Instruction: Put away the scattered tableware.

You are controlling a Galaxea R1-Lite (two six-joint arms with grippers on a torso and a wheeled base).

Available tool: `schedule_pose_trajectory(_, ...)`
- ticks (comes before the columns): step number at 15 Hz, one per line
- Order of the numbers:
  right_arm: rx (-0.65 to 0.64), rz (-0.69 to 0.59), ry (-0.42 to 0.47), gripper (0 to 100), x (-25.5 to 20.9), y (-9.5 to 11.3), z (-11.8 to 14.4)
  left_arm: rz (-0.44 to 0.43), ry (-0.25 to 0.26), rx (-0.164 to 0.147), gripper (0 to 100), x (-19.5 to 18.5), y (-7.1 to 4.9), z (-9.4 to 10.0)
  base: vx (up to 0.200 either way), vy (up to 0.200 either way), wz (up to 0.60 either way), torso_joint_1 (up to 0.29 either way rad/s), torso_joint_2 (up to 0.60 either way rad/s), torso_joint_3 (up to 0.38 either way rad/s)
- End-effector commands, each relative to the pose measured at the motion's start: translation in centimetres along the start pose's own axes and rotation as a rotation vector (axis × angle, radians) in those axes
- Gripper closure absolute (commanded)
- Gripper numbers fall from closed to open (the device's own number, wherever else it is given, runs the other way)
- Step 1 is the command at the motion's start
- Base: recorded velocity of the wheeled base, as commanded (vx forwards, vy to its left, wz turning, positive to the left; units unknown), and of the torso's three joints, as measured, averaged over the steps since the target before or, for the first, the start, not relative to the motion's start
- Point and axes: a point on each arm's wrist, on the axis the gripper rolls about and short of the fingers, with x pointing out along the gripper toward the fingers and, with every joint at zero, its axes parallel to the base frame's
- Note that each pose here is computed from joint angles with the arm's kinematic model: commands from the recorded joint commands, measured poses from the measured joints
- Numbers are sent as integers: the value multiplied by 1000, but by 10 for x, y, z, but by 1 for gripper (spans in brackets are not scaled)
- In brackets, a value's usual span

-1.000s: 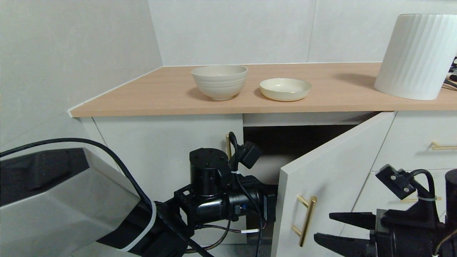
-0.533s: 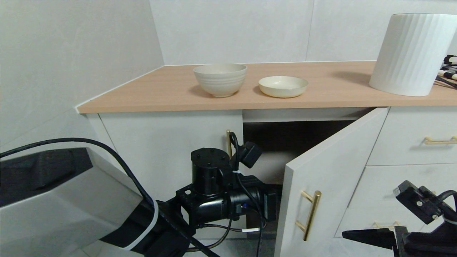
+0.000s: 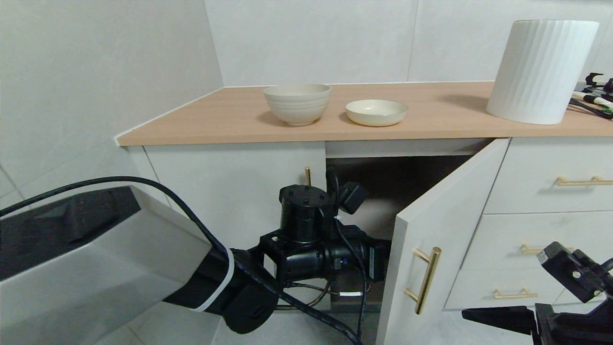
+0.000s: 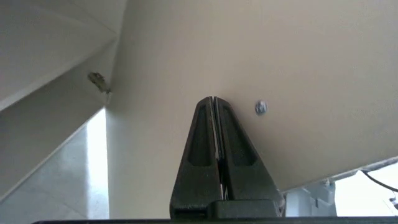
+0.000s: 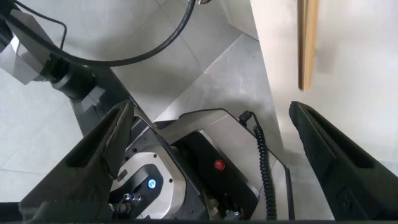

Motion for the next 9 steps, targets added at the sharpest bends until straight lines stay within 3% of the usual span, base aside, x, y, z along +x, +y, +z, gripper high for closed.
schedule_pose_trajectory(1,-2,1,-5,0,-1,0,0,4,-18,4,100,4,-2,10,-200,0,0,-2,7,2)
schedule_pose_trajectory(3,-4,3,-7,0,-1,1,0,13,-29,5,100,6,-3,13,-200,0,0,12,2,2)
schedule_pose_trajectory(9,-8,6,-18,0,-3,2,1,11,5,-9,100,20,-5,14,0,0,0,0,0,0)
